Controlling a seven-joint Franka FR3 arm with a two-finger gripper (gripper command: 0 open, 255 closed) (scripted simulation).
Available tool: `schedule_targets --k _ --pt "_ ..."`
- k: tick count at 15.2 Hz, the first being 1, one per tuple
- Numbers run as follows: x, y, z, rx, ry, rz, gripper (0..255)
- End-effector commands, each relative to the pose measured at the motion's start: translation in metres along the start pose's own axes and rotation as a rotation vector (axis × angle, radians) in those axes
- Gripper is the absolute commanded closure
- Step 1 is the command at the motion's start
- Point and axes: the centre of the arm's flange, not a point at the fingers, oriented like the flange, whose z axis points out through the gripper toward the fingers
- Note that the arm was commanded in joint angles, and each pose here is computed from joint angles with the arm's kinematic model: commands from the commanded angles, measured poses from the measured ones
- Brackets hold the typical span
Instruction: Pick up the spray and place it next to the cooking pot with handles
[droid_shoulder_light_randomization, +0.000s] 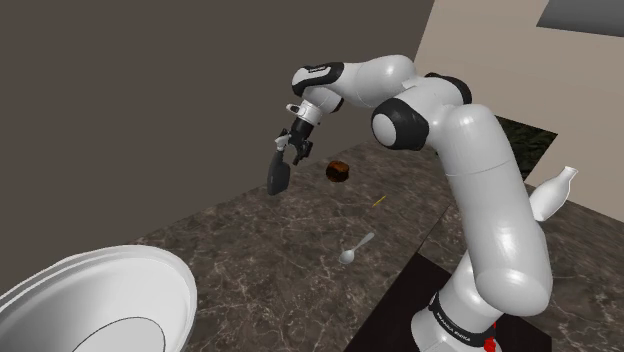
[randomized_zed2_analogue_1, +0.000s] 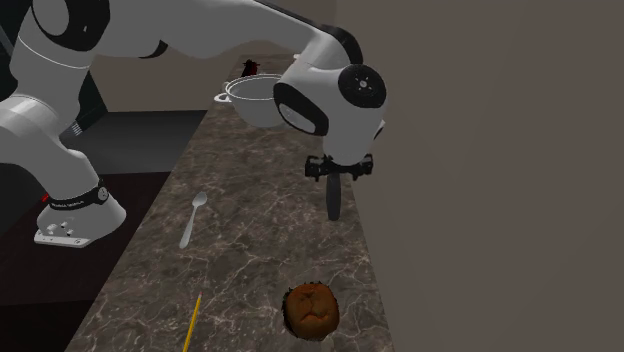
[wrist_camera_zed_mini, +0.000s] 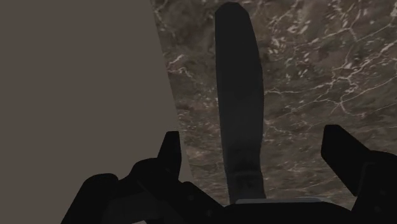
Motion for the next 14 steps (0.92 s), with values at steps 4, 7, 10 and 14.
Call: schedule_targets --k 4,7,10,14 --pt "0.000 0.001 0.026 0.001 0.002 -0.006 0" --pt "0.000 0.001 0.035 0.001 0.002 -0.006 0" --pt "0.000 0.001 0.035 0.001 0.002 -0.006 0" --pt "0.000 0.001 0.035 0.001 0.002 -0.006 255"
